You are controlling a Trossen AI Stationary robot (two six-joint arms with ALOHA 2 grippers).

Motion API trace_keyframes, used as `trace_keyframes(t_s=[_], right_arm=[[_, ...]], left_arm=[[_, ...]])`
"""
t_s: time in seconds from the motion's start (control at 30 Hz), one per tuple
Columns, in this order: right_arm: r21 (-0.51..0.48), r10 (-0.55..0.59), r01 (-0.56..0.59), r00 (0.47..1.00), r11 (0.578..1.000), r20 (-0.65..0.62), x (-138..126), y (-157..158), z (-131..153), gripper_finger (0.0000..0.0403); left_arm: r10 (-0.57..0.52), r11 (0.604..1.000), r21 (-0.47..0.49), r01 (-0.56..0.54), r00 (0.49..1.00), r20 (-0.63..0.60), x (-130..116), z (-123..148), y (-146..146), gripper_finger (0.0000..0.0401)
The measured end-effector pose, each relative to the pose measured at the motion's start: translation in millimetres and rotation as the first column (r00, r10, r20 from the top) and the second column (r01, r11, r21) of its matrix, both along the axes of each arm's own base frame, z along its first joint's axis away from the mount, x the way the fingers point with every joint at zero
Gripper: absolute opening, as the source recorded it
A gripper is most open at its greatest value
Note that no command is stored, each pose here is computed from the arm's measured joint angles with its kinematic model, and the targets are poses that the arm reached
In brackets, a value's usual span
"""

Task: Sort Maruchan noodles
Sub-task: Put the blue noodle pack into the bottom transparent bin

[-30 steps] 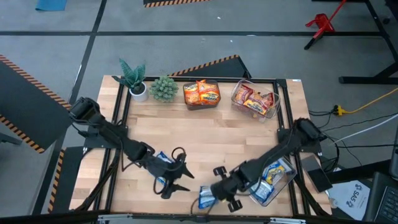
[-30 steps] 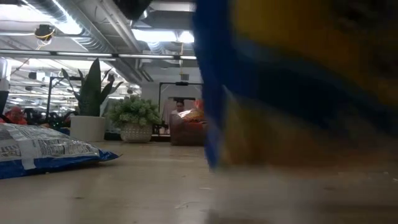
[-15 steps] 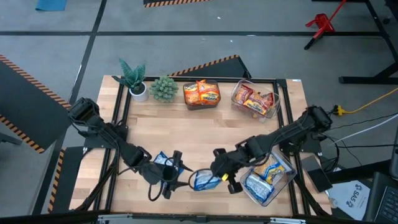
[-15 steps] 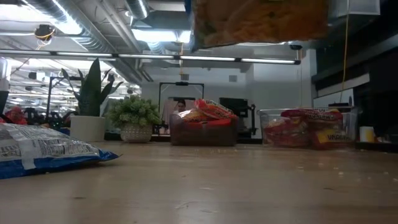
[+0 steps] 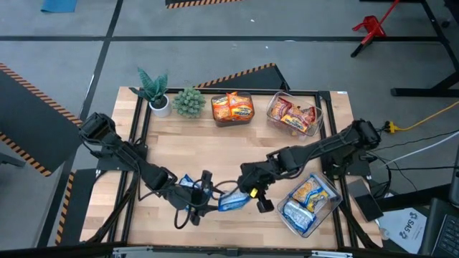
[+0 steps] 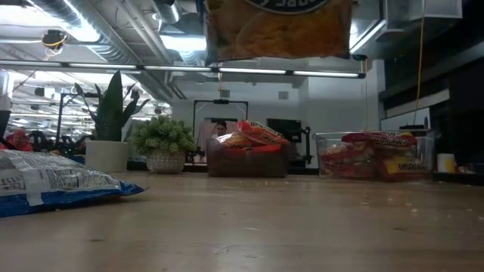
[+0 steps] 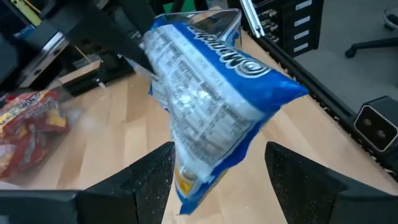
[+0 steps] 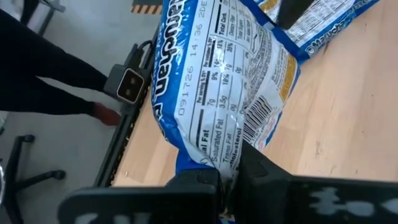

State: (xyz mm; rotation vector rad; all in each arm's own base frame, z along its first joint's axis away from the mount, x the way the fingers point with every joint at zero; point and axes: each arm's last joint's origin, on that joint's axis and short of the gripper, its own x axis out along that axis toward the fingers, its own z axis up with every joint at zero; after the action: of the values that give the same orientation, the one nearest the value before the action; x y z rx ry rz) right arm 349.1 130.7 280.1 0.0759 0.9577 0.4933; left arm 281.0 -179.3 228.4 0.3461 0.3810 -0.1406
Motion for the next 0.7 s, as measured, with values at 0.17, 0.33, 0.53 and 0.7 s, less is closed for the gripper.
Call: trace_keyframes(t_s=[0.17,0.33,0.53,0.7], right_arm=[[0.037,0.0,-0.001,0.999,0.999,0.042,5,-2,3,0.0],[0.058,-0.013,0.009,0.997,0.998,0.074,9,-6,6,0.0],[0.058,-0.043,0.038,0.994,0.998,0.097,12,-12,8,0.0],[0.027,-0.076,0.074,0.994,0.997,0.082,14,-25,6,0.0]], left_arm=[[0.044,0.999,0.022,-0.044,0.999,0.011,1,0,3,0.0245],[0.07,0.997,0.024,-0.07,0.998,0.009,6,0,11,0.0245],[0.087,0.996,0.003,-0.087,0.996,0.018,11,1,17,0.0245],[0.05,0.996,-0.072,-0.045,0.996,0.074,13,8,14,0.0245]])
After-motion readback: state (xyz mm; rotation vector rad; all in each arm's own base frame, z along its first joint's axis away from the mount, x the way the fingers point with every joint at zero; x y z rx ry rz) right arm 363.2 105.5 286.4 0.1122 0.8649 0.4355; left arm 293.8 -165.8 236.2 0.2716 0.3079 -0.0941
